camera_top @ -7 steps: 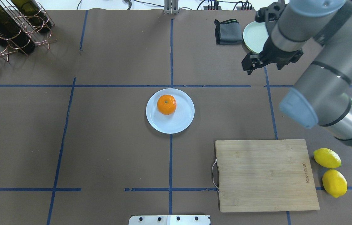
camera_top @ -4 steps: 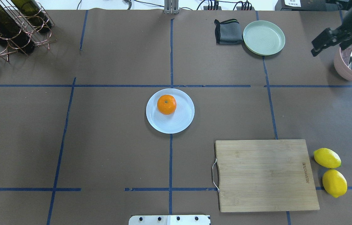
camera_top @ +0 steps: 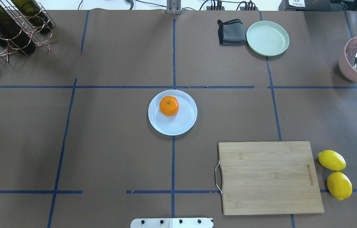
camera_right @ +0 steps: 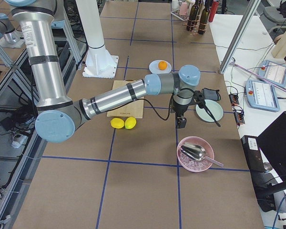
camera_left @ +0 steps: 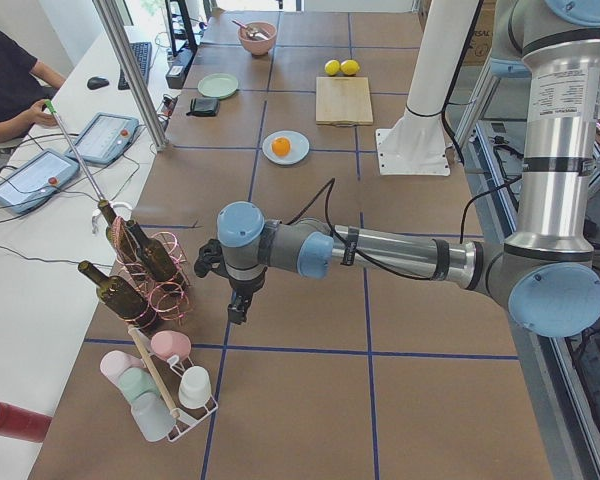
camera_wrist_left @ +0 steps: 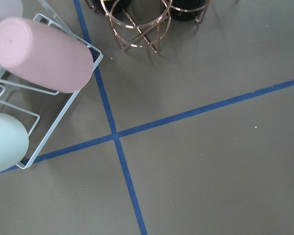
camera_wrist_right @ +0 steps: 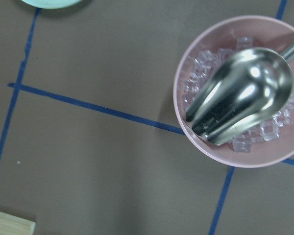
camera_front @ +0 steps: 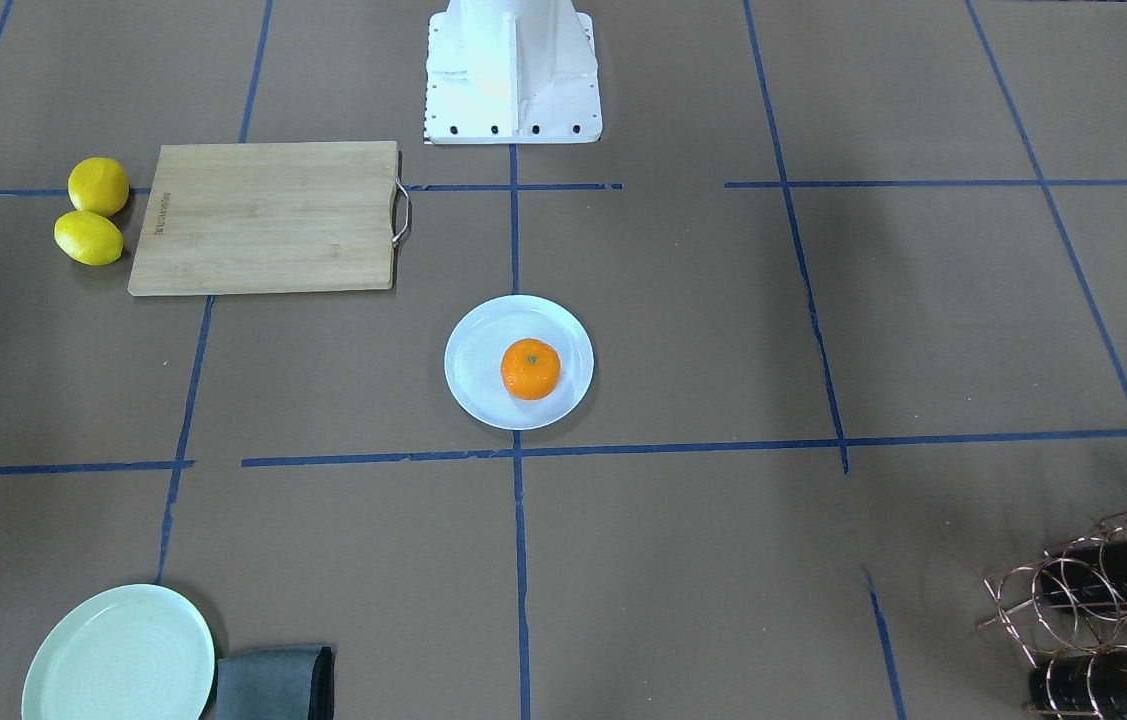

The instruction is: Pick orange to plate

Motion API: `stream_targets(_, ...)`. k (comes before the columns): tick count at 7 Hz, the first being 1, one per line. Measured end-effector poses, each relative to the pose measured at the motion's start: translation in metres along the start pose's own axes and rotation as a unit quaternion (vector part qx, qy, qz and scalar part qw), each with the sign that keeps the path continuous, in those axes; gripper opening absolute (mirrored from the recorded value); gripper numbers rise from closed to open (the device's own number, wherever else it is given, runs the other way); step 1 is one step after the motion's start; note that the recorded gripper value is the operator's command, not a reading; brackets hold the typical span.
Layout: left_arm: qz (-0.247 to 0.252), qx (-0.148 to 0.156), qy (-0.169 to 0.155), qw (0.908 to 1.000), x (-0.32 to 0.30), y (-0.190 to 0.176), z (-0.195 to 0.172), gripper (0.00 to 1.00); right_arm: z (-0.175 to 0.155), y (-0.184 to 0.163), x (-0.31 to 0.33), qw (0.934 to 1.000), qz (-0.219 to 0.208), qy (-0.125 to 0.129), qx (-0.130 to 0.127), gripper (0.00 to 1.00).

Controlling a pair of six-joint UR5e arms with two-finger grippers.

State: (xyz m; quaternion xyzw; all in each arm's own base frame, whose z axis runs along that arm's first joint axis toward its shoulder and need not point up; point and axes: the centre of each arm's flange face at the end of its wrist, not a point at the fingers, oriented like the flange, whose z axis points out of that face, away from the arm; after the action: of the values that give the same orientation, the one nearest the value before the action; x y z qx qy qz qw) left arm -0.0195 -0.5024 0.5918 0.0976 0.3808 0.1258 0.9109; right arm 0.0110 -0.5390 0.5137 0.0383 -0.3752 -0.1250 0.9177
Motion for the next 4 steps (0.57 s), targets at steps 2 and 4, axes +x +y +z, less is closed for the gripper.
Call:
stream_targets(2,-0.001,0.000,0.006,1.0000,-0.001,0.003,0.001,1.00,0.018,0.028,0.045,0.9999,0.007,-0.004,-0.008,1.00)
stream_targets(4,-0.002,0.001,0.013,0.9999,-0.001,0.004,0.000,1.00,0.030,0.027,0.060,0.9996,0.026,-0.001,0.010,1.00)
